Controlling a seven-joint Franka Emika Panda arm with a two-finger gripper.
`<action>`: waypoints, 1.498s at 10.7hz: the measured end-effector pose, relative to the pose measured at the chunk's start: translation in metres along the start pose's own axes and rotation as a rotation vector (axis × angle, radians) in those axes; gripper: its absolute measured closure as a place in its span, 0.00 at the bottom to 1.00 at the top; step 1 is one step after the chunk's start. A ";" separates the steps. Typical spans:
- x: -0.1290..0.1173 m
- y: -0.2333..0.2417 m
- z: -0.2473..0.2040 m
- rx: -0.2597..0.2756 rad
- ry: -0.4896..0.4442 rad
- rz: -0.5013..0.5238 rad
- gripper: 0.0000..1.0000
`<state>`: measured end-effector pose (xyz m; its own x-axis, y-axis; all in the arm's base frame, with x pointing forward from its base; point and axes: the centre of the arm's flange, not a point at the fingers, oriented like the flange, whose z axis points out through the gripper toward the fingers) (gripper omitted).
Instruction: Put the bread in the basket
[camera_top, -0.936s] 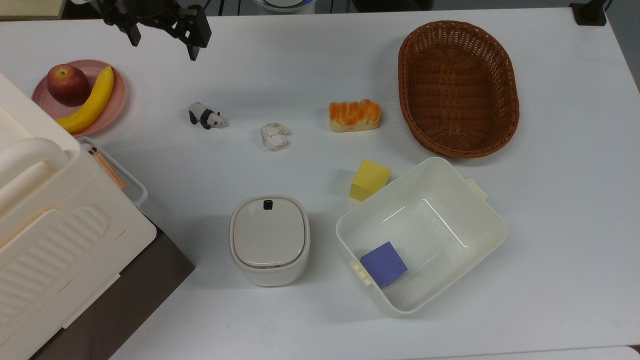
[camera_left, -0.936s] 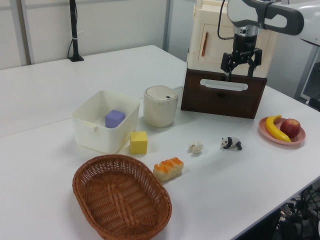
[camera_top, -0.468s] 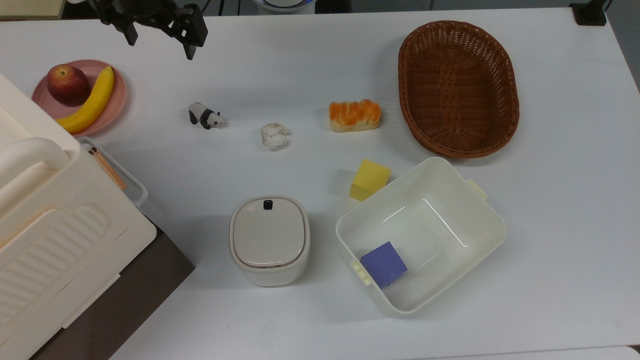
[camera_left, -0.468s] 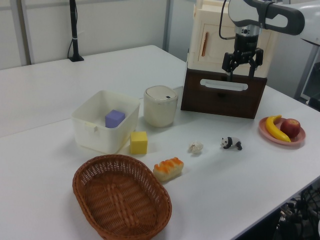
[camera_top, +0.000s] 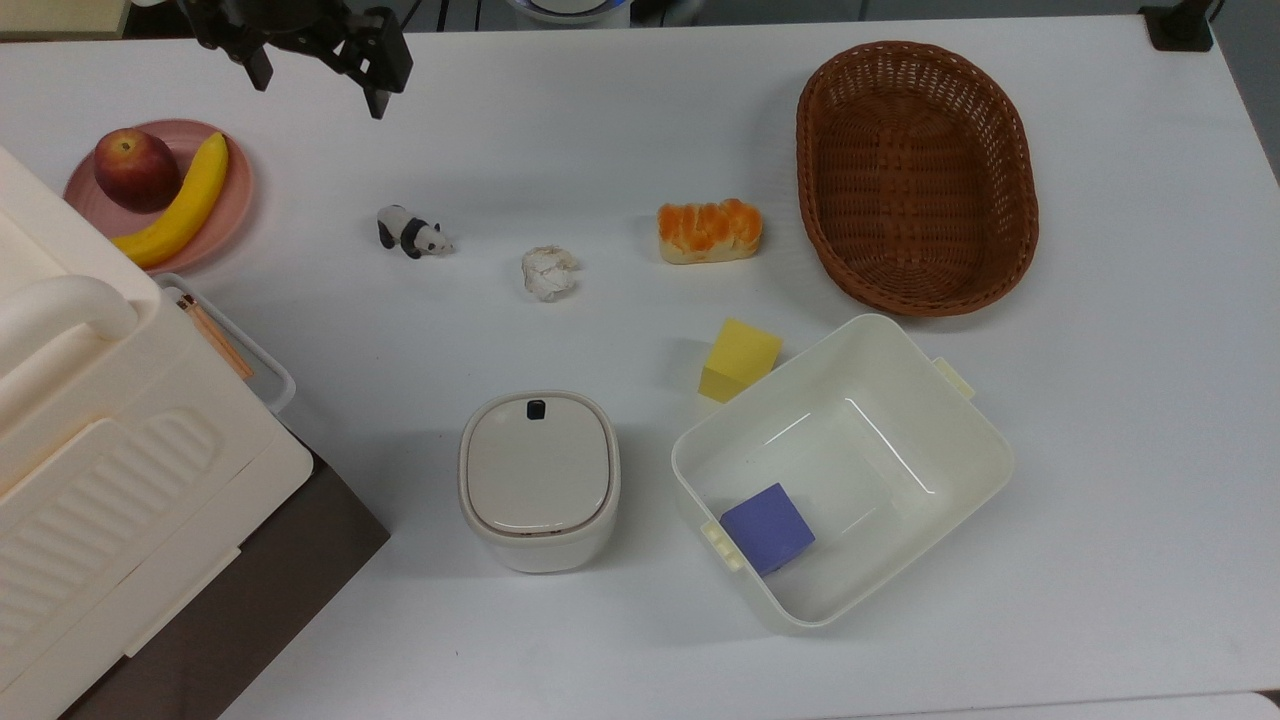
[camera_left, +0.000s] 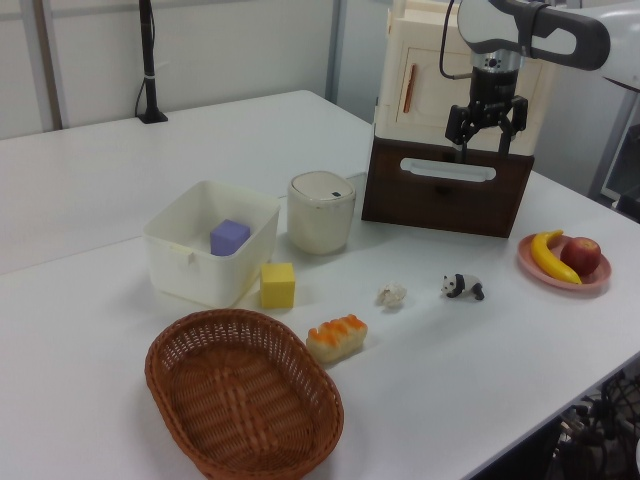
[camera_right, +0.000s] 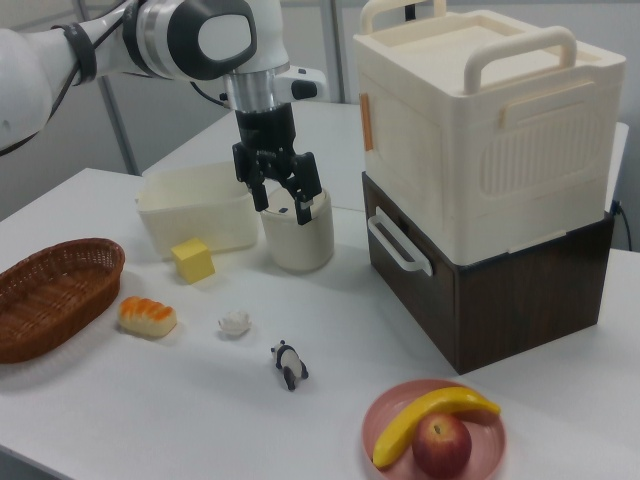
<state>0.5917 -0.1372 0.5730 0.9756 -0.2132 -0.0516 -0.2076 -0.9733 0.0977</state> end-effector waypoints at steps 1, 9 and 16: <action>0.000 0.000 0.000 0.000 0.000 0.000 0.00; 0.000 -0.003 0.000 0.002 0.000 -0.006 0.00; -0.001 -0.014 0.008 0.061 -0.021 -0.014 0.00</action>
<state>0.5931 -0.1243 0.5643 0.9770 -0.2005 -0.0731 -0.1984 -0.9795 0.0360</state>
